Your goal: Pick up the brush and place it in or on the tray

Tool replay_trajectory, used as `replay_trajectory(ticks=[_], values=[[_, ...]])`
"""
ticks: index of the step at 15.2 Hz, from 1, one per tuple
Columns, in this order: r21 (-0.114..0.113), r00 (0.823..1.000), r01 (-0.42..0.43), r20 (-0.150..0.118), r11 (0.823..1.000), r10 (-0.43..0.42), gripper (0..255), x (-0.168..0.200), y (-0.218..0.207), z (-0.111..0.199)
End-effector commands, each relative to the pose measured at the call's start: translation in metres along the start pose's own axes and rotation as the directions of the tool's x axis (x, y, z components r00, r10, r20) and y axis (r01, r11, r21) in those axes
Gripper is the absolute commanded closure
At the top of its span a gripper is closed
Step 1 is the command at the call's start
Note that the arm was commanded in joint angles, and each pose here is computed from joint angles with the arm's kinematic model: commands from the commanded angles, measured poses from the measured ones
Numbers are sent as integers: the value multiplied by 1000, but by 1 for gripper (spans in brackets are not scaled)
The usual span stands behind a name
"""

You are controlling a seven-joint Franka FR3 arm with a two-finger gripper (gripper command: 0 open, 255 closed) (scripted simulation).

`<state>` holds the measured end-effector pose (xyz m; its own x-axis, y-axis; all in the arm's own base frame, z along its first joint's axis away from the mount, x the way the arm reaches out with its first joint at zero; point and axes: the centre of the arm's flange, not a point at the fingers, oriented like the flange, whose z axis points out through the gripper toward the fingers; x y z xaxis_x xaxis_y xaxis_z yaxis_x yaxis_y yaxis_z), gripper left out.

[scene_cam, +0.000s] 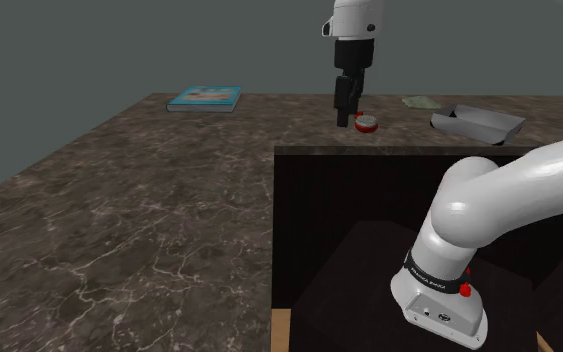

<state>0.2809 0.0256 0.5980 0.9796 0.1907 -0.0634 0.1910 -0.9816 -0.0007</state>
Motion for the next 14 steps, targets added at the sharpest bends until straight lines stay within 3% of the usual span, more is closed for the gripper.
replay_trajectory(ticks=[1,7,10,14], values=[[0,1000,0,0,1000,0,0,0,0,0],[9,982,-188,15,982,188,0,29,75,11],[12,960,-279,22,960,279,0,37,115,17],[16,917,-398,33,917,397,0,43,168,26]])
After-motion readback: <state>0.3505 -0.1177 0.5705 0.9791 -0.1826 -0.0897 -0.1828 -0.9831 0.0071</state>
